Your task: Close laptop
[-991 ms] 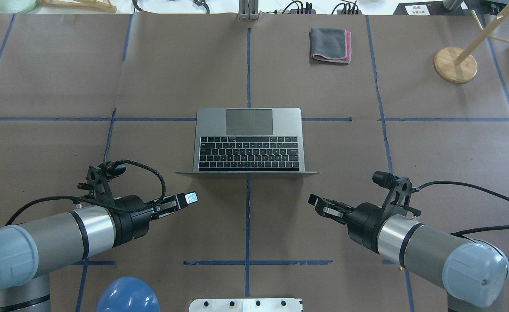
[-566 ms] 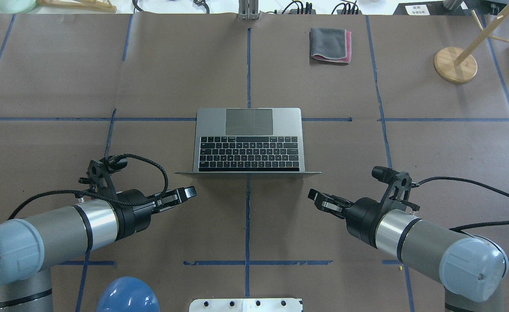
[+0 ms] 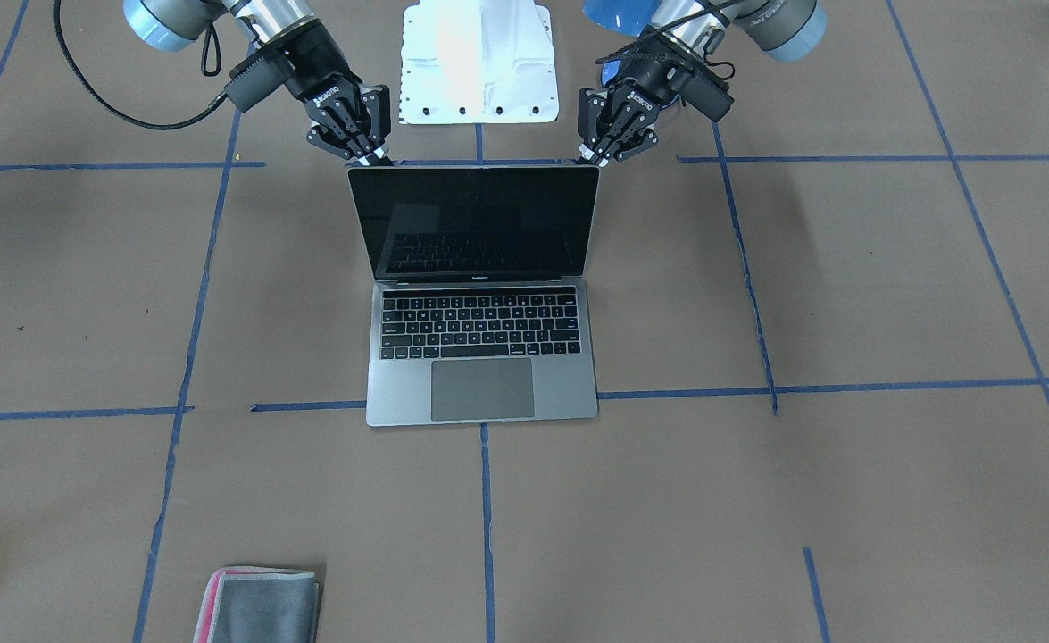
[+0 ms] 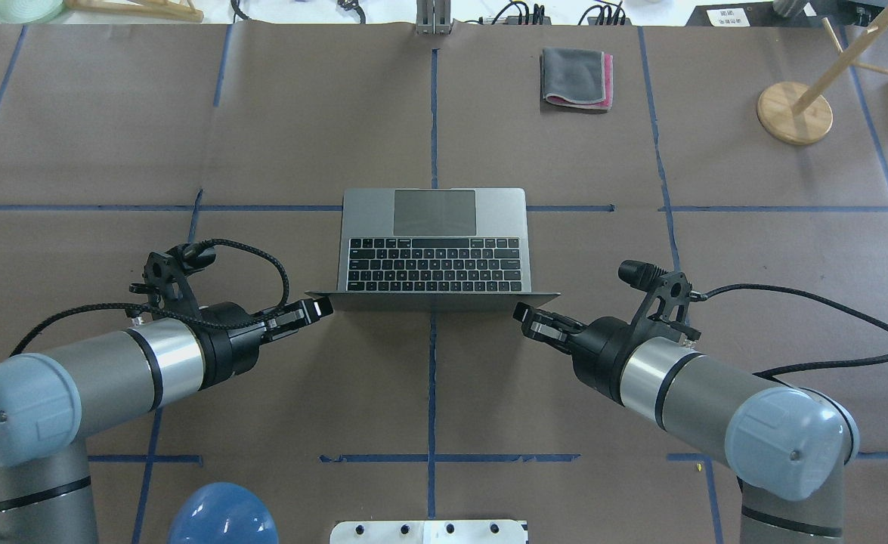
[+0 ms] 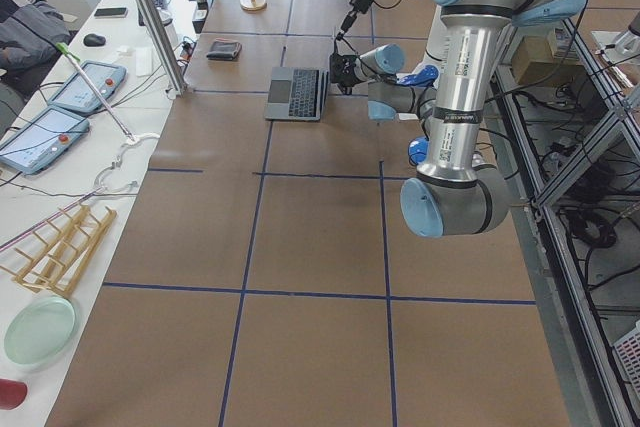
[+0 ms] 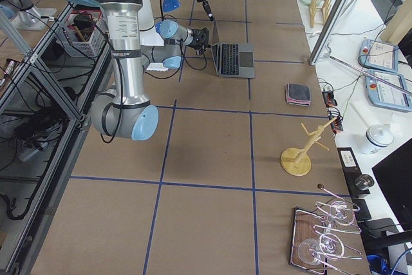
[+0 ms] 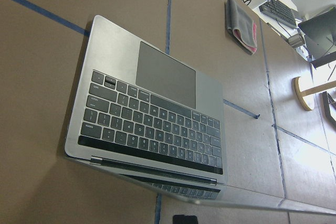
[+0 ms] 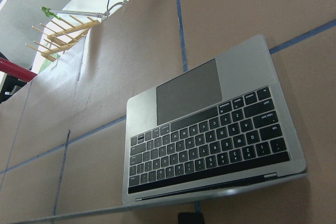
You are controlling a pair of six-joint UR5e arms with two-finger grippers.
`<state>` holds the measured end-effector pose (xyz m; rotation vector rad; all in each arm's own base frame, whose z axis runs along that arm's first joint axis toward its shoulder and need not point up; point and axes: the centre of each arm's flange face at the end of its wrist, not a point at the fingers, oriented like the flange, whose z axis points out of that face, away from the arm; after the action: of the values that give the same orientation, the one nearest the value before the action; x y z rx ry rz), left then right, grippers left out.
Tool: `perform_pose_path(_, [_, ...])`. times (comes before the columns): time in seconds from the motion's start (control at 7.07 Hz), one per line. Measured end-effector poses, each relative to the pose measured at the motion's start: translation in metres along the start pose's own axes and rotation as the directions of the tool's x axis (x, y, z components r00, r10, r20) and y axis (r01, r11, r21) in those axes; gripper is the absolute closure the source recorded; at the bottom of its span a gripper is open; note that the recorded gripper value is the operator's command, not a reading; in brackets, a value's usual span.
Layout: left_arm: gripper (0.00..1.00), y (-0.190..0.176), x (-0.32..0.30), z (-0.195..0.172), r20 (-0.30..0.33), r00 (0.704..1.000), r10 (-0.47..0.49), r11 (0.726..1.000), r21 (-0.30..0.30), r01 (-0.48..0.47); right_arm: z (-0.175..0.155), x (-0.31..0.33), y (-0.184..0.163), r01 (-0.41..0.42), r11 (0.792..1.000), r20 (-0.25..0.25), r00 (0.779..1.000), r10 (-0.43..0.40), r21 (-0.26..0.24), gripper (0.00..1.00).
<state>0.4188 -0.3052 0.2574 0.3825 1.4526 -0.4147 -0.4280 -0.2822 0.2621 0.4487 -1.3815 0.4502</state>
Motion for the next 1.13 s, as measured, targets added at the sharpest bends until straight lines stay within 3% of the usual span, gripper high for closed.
perform_pose_path(0.57, [1.00,-0.024,0.025,0.012,0.040,0.999,0.001,0.999,0.049,-0.003,0.012,0.006,-0.027,0.007,0.999,-0.045,0.999,-0.006,0.039,1.00])
perform_pose_path(1.13, [1.00,-0.054,0.028,0.053,0.088,0.996,-0.003,0.994,0.111,-0.007,0.060,-0.008,-0.056,0.004,0.999,-0.096,0.995,0.001,0.049,1.00])
